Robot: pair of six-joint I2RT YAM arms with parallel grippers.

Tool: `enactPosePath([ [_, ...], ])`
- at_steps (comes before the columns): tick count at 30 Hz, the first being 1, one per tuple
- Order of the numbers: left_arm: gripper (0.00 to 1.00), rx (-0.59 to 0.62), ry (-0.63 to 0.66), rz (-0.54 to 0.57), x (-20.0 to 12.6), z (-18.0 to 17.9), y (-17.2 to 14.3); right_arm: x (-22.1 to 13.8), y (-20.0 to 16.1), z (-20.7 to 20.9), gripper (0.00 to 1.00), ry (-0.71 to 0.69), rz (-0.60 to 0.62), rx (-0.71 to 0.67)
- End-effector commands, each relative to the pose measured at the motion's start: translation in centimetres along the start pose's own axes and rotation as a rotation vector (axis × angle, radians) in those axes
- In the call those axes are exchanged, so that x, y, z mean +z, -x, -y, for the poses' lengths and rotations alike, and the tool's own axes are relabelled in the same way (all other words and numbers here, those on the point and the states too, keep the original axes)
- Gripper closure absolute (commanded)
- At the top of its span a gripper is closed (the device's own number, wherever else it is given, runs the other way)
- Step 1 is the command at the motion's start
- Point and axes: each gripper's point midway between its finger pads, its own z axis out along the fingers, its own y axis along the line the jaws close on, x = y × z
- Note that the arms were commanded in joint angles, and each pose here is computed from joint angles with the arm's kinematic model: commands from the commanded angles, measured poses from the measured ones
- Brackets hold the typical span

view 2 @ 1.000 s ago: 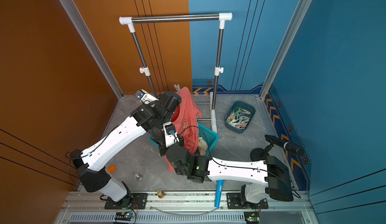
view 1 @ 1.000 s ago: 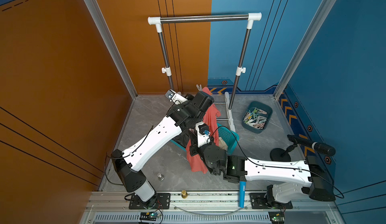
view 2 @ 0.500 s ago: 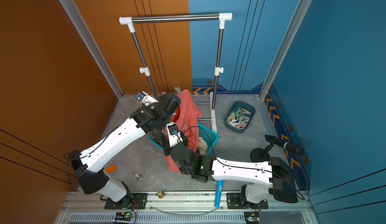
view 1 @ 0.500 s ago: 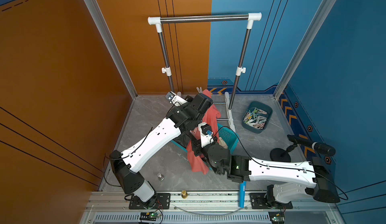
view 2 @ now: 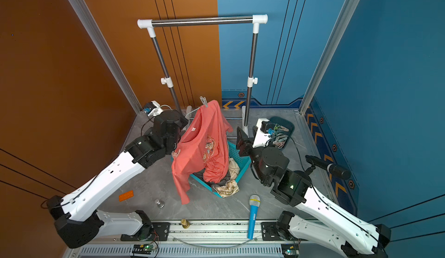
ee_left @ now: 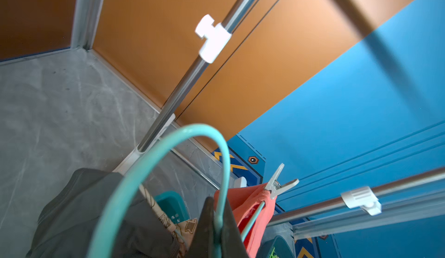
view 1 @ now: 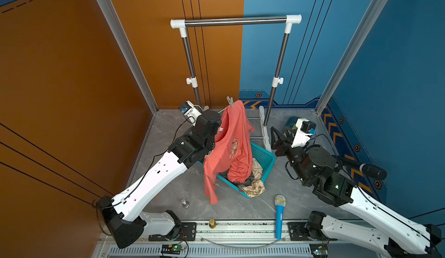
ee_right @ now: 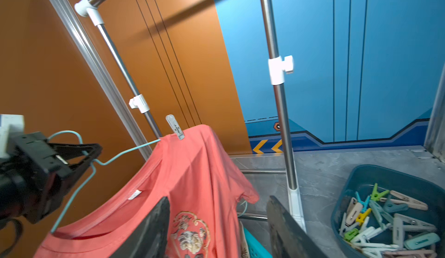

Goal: Use clothespins to secure the t-shirt on both sides of the hanger
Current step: Hang the hanger on the clothesline.

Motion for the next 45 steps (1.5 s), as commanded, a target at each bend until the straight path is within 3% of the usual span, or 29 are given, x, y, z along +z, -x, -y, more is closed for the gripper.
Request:
enactPosePath([
  [1, 1.00, 0.140, -0.332, -0.035, -1.2, 6.0, 1.2, 1.3, -2.3, -0.9, 0.34, 0.140, -0.199, -0.053],
  [4, 1.00, 0.297, -0.427, -0.113, -2.0, 7.5, 1.0, 2.9, -4.0, -2.3, 0.32, 0.329, -0.400, -0.051],
  [7, 1.00, 0.308, -0.562, -0.188, -2.8, 7.8, 0.8, 3.5, -5.6, -3.5, 0.31, 0.437, -0.545, -0.098],
  [9, 1.00, 0.289, -0.636, -0.212, -3.5, 7.5, 1.1, 3.9, -5.9, -3.2, 0.29, 0.434, -0.581, -0.147],
  [14, 1.00, 0.316, -0.745, -0.259, -5.6, 6.6, 1.8, 2.6, -4.3, -3.8, 0.25, 0.543, -0.539, -0.176],
  [24, 1.00, 0.435, -0.954, -0.363, -9.7, 8.2, 0.8, 0.2, -2.2, -5.1, 0.23, 0.705, -0.541, -0.126],
  [32, 1.00, 0.410, -1.035, -0.371, -10.8, 9.6, 1.3, -0.9, -2.3, -7.8, 0.33, 0.873, -0.581, 0.017],
  [40, 1.00, 0.426, -1.104, -0.398, -11.9, 10.8, 1.7, -2.6, -1.2, -6.0, 0.24, 0.757, -0.497, -0.013],
  [45, 1.00, 0.433, -1.148, -0.393, -12.7, 11.5, 2.1, -4.6, 0.8, -4.9, 0.23, 0.666, -0.440, -0.034],
])
